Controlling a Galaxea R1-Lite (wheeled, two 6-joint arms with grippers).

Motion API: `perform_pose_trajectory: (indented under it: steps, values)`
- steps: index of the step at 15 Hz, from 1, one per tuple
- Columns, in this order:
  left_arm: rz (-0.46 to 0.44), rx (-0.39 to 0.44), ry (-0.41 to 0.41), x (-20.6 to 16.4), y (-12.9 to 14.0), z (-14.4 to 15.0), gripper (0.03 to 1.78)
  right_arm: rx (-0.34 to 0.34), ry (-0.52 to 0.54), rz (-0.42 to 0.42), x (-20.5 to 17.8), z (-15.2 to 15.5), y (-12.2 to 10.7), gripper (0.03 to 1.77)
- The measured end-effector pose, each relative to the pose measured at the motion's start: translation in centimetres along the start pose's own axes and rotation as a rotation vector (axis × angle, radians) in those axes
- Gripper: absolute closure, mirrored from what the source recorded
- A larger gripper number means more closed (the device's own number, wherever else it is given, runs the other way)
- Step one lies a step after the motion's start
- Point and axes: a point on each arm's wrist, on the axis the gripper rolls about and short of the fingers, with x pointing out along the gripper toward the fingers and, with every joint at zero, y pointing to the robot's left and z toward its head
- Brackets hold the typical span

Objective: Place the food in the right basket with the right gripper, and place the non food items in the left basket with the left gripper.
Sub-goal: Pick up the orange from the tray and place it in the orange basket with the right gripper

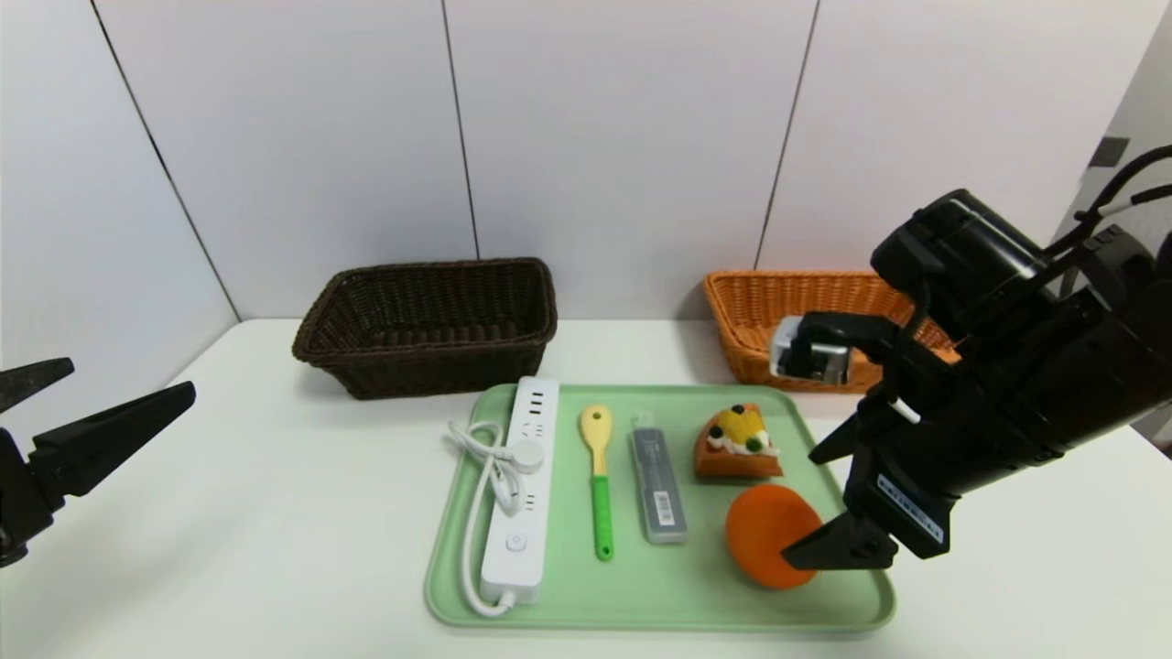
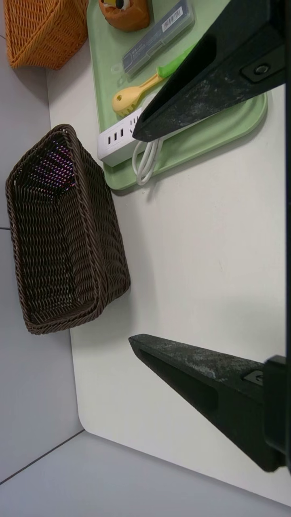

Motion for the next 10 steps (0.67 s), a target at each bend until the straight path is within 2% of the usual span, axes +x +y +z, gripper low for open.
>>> perform_pose_trajectory:
  steps: [10]
  values:
    - [-0.017,0.006,0.014,-0.2,-0.1,-0.7,0.12,0.009,0.096,0.042,2.9,-0.4,-0.1,0.09]
